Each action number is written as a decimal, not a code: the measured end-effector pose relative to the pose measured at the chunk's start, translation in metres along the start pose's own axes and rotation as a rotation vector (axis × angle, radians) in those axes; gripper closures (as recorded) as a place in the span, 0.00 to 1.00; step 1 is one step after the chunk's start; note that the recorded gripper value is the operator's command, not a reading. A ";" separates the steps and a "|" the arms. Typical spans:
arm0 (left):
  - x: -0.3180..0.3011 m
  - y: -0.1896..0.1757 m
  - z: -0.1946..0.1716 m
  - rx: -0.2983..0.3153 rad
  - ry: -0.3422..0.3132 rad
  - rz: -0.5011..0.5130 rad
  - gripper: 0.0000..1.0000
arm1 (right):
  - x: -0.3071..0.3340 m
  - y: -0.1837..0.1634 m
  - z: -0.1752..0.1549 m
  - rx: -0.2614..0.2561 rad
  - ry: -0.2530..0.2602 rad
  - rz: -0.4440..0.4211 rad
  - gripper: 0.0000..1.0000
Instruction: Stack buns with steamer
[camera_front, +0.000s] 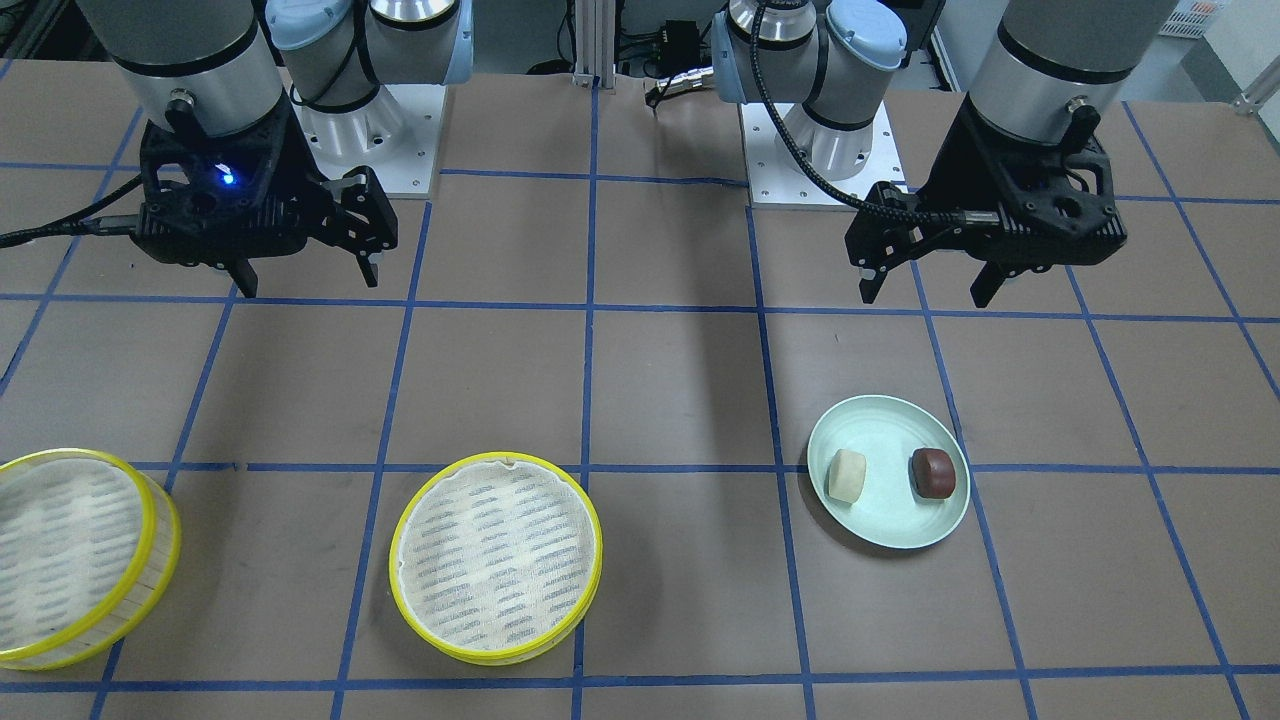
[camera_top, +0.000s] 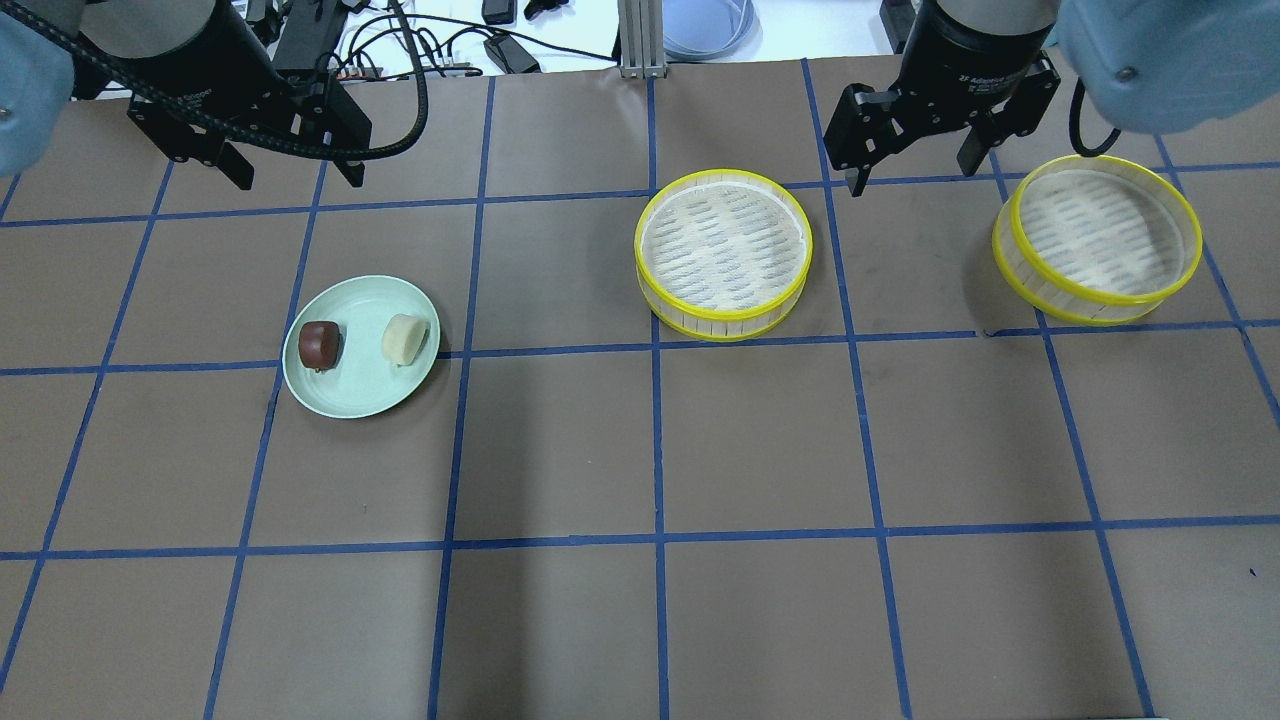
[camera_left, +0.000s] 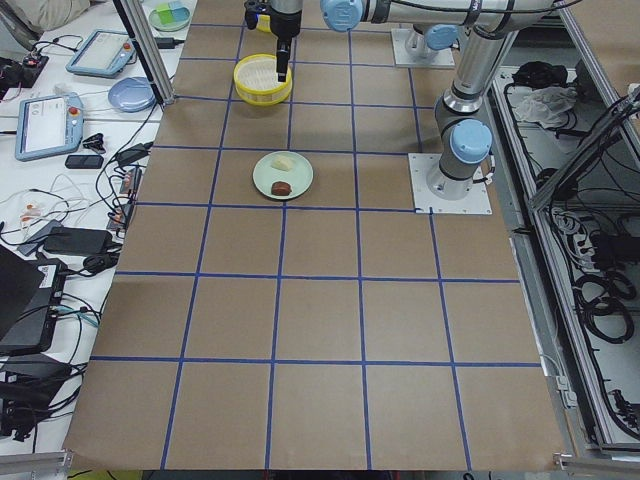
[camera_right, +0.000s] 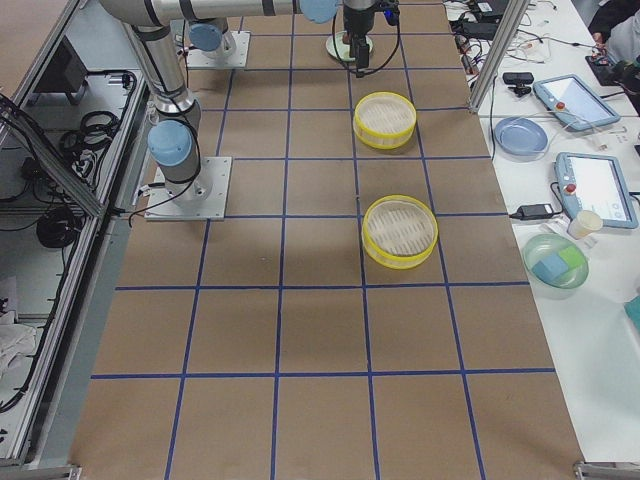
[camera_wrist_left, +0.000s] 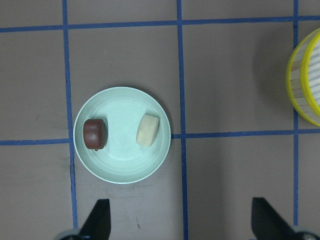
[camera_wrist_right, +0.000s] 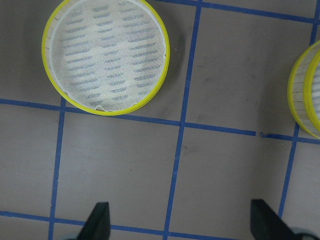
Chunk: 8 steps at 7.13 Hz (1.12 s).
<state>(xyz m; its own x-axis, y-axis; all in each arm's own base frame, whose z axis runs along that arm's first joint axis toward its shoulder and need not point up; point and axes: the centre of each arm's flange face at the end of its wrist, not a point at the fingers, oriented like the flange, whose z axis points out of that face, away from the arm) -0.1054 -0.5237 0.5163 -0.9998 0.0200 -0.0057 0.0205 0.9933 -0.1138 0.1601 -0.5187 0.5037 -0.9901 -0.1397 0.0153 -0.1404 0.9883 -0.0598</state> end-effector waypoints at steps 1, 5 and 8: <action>0.000 0.001 0.000 0.000 0.000 0.000 0.00 | -0.001 0.000 -0.001 0.003 -0.014 0.003 0.00; -0.008 -0.008 0.024 -0.031 0.006 0.029 0.00 | -0.004 -0.001 -0.003 0.011 -0.039 0.001 0.00; -0.040 -0.019 0.116 -0.059 0.015 0.153 0.00 | 0.007 -0.009 -0.001 0.042 0.040 -0.004 0.00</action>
<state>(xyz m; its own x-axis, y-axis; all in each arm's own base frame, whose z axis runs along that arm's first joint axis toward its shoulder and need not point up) -0.0651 -0.5565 0.4034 -0.9850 0.1727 -0.0037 0.1727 0.9835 -0.0547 0.1541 -0.5288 0.5057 -0.9886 -0.1402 0.0557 -0.1452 0.9842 -0.1013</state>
